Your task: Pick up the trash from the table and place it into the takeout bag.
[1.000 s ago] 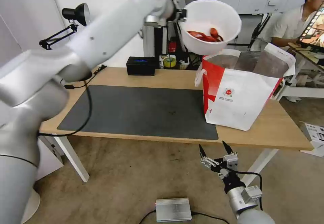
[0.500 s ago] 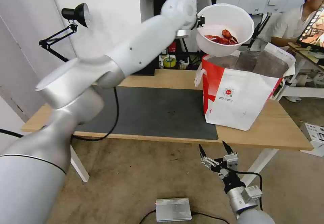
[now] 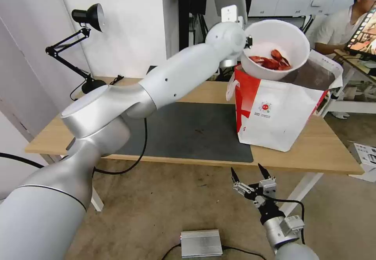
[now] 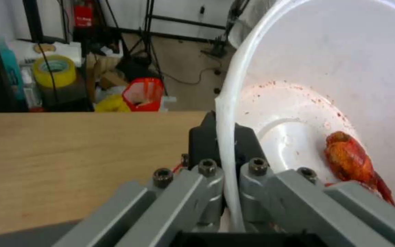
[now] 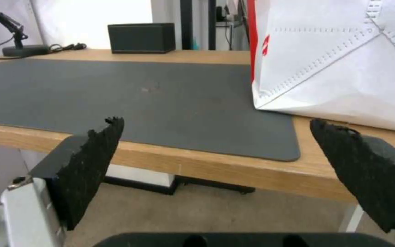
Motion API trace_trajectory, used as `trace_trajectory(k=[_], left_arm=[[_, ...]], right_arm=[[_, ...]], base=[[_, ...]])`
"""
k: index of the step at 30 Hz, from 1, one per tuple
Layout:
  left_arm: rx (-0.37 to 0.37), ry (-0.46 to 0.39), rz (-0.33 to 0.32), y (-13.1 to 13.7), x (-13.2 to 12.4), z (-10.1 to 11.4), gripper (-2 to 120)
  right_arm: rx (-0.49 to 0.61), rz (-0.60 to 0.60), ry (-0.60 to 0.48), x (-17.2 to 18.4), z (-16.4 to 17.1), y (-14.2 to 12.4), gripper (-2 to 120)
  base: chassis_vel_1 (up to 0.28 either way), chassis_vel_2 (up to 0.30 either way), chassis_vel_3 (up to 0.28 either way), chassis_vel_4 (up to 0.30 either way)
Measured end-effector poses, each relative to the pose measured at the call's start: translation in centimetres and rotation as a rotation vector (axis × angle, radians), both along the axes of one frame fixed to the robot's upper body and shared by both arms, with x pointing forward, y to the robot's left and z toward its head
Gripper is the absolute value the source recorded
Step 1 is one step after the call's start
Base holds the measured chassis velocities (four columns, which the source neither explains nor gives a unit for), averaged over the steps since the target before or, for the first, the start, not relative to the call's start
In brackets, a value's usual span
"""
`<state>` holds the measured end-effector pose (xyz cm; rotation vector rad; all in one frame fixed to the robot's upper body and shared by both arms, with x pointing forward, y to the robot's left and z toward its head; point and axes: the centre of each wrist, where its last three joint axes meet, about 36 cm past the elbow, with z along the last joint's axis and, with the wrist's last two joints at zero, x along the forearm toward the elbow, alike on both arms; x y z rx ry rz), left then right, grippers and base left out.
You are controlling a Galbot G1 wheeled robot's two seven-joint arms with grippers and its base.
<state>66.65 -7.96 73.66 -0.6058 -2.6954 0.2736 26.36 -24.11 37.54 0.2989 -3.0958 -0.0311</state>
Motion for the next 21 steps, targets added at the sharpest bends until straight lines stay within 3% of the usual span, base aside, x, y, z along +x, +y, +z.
trace_trajectory(k=[10, 15, 21], left_arm=[[0.061, 0.006, 0.016, -0.3, 0.1, -3.0, 0], [0.058, 0.006, 0.02, -0.2, 0.2, -3.0, 0], [0.017, 0.005, 0.054, 0.9, 1.4, -1.0, 0]], right_arm=[[0.0, 0.0, 0.0, 0.0, 0.0, 0.0, 100], [0.0, 0.0, 0.0, 0.0, 0.0, 0.0, 100], [0.0, 0.0, 0.0, 0.0, 0.0, 0.0, 100]], base=[[0.0, 0.0, 0.0, 0.0], [0.0, 0.0, 0.0, 0.0], [0.0, 0.0, 0.0, 0.0]])
